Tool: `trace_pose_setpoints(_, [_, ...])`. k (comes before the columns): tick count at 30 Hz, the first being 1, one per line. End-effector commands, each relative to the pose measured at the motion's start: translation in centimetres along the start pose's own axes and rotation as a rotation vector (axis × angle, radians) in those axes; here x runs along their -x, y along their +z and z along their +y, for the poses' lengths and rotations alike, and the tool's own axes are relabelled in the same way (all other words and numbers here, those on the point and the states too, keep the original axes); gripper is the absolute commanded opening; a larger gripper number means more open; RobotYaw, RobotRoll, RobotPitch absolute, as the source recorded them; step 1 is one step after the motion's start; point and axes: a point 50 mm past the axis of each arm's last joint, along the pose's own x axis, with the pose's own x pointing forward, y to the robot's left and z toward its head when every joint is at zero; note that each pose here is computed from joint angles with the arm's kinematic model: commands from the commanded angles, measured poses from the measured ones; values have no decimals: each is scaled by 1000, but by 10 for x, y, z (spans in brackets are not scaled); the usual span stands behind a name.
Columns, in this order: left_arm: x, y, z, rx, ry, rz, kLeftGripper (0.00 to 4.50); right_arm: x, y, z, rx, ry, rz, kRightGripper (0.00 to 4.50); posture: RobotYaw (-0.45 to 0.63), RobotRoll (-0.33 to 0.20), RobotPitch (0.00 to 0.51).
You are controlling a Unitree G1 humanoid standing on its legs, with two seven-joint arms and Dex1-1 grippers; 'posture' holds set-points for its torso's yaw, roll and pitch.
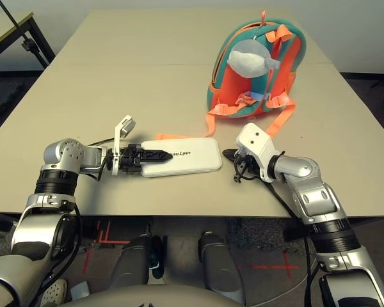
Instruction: Put the pencil case into the backpack and zip it.
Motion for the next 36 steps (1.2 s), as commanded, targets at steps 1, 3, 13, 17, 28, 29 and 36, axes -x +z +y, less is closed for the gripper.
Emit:
trace_pose_setpoints(1, [1,3,-2,-33,44,-1,1218,-1,-6,0,9,7,25,0,-184,0,126])
trace_pose_setpoints(3, [1,7,-8,-53,28,-13,1218,-2,-7,-1,11,6,27,0,-183,0,126])
trace_pose_setpoints(13, [18,40,-33,-191,24,-187,1218,-1,-15,-10,-2,-91,59,1000,-181,0,129])
trace_pose_setpoints(17, [36,62,-33,-228,156,-316,1218,4,-22,-19,-39,-194,83,2531,-174,0,129])
trace_pose_setpoints(28, [61,82,-38,-285,270,-456,1218,42,9,-64,-360,-526,-140,4500,-177,0,129])
trace_pose_setpoints(29, [60,81,-36,-282,271,-456,1218,45,14,-69,-381,-551,-166,4500,-177,0,129])
trace_pose_setpoints(36, [50,80,-36,-280,260,-445,1218,53,38,-83,-478,-597,-271,4500,-198,0,123])
